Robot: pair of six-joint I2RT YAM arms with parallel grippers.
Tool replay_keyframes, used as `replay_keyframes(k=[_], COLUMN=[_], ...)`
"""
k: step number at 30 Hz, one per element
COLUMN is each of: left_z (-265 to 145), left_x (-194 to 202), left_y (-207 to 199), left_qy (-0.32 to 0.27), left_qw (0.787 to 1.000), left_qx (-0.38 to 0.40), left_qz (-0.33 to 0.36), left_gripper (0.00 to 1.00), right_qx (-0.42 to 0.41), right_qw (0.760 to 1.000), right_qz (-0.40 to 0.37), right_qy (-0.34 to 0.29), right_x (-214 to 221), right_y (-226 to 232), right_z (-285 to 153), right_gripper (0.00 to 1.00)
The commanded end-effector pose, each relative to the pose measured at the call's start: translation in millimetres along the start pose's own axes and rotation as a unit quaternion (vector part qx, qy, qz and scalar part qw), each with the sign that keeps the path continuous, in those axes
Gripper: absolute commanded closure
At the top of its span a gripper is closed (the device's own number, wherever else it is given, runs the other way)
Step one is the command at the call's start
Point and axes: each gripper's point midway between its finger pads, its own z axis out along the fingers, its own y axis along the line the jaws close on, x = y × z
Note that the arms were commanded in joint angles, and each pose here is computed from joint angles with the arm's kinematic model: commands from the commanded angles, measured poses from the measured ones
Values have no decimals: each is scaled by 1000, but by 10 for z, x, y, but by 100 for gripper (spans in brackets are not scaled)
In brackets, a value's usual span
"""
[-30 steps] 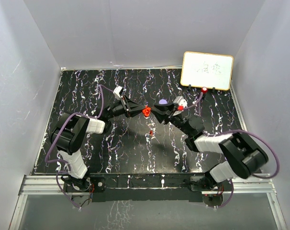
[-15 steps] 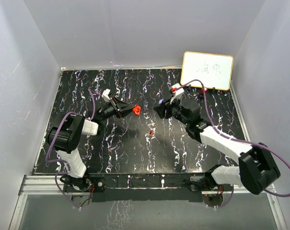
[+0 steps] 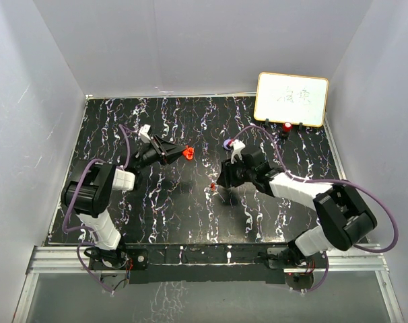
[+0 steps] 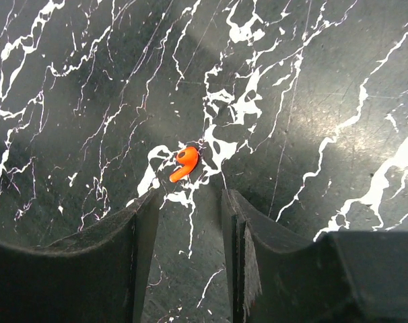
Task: Insert the wireless bluetooth earbuds into the charging case
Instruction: Place the earbud in the charging case, then pick up the earbud from the center of the board.
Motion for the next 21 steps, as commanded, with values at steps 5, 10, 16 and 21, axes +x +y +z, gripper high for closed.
replay_keyframes(k=[5, 10, 16, 21], left_z=[-121, -134, -161, -201], left_x=[-59, -65, -77, -112], left_y=[-213, -196, -203, -221], left_qy=[-13, -14, -15, -20], left_qw=[999, 999, 999, 999], left_qx=[20, 20, 21, 22], left_qz=[36, 34, 34, 35], left_gripper=[100, 100, 100, 100], right_qx=[-29, -31, -28, -24], right_qw=[1000, 999, 999, 999], right_qz=[-3, -5, -8, -12], right_qy=[10, 15, 15, 20], right_x=[56, 76, 72, 93], right_y=[100, 106, 116, 134], right_z=[129, 214, 298, 380], right_gripper=[60, 59, 59, 59])
